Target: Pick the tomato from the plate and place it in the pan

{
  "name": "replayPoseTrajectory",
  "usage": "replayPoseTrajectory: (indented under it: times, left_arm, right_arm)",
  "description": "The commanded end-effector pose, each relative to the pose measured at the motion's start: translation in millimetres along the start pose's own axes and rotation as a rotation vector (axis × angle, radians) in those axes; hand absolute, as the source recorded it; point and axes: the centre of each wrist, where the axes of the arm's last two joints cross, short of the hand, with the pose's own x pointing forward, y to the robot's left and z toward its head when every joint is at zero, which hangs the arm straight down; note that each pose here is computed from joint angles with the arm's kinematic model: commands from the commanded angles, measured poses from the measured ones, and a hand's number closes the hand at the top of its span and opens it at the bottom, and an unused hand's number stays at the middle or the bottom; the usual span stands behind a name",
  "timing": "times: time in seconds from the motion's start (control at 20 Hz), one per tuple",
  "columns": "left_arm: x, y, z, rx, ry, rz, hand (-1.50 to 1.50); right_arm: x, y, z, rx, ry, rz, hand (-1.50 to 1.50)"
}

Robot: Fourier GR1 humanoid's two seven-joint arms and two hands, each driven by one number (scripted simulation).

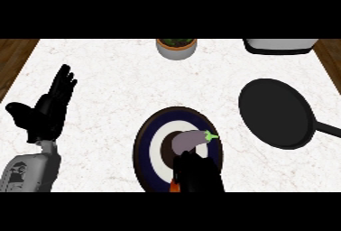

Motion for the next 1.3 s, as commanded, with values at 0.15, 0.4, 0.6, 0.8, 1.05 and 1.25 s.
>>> replayPoseTrajectory:
  times: [0.15,0.4,0.6,0.8,1.05,1.25]
  left_arm:
    - [-1,8,-5,0.001,0.002,-0.006,0.00]
    - [-7,-7,-5,-0.008,0.002,0.016,0.00]
    - [0,-2,15,-0.007,-0.020,0.000,0.00]
    - [-17,-6,1,-0.016,0.001,-0.004,0.00]
    - [2,-2,3,-0.022,-0.004,0.013,0.00]
    - [2,-2,-6,-0.018,-0.009,0.012,0.00]
  right_arm:
    - [3,-44,12,-0.264,0.085,-0.101,1.50]
    - [-21,-65,-11,-0.355,0.115,-0.257,1.50]
    - [-57,-97,-24,-0.428,0.149,-0.404,1.50]
    - [-123,-119,-52,-0.468,0.210,-0.422,1.50]
    - [-194,-104,-85,-0.523,0.286,-0.329,1.50]
    - [-248,-98,-101,-0.521,0.322,-0.173,1.50]
